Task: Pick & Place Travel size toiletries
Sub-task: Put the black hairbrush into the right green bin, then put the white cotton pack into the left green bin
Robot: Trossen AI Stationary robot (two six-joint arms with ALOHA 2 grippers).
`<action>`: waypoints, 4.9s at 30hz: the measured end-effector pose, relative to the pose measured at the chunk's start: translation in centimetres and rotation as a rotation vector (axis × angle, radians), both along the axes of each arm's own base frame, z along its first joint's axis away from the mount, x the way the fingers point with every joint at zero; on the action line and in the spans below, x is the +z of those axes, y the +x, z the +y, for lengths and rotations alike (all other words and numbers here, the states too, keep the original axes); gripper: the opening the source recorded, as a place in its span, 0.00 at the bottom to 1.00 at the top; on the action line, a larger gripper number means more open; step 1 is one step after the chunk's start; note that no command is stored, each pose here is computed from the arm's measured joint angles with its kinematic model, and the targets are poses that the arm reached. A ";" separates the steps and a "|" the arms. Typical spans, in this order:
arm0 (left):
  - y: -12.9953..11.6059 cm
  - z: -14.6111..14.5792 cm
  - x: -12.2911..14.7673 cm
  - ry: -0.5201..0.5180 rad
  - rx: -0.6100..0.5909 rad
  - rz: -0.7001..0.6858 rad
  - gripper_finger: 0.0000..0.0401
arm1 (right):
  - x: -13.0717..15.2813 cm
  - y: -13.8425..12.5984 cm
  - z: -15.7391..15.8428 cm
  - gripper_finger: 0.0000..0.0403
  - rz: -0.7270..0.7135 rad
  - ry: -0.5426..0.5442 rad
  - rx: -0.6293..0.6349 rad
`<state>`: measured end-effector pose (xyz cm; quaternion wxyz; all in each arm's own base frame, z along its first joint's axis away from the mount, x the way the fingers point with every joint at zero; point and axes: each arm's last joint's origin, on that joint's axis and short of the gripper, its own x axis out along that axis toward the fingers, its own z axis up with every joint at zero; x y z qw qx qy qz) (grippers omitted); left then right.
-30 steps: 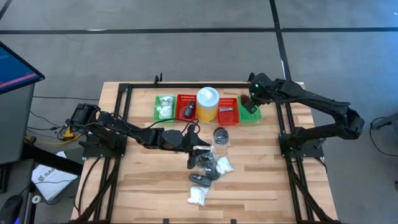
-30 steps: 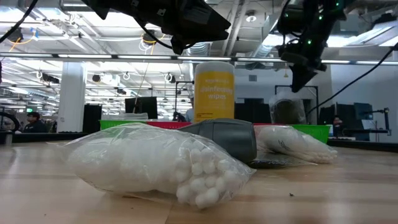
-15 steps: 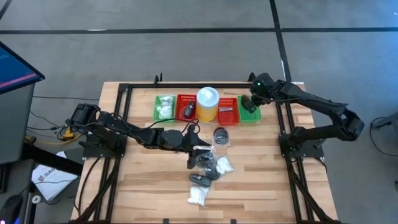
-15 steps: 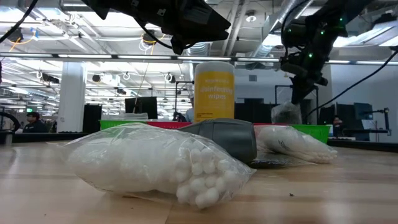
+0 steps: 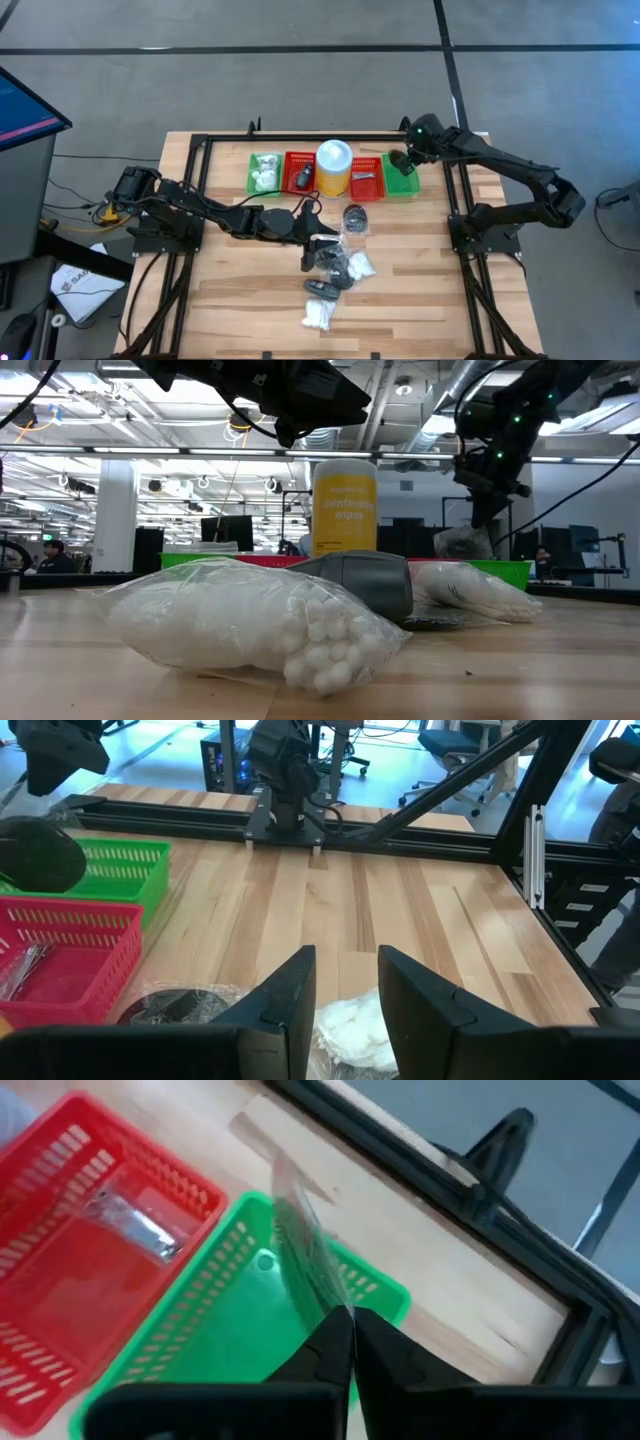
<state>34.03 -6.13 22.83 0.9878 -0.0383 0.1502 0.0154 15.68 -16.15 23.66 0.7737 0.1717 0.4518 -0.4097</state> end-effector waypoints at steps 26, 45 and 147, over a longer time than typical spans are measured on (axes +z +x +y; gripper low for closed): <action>0.0 0.0 0.0 0.000 0.000 0.000 0.26 | -0.1 1.0 1.1 0.38 -0.049 0.066 0.111; 0.0 0.0 0.0 0.000 0.000 0.000 0.26 | -0.4 5.0 9.1 0.41 -0.076 0.264 0.412; -0.2 -0.9 -0.1 -0.022 -0.021 0.009 0.26 | -2.2 14.2 31.3 0.00 0.119 -0.101 0.956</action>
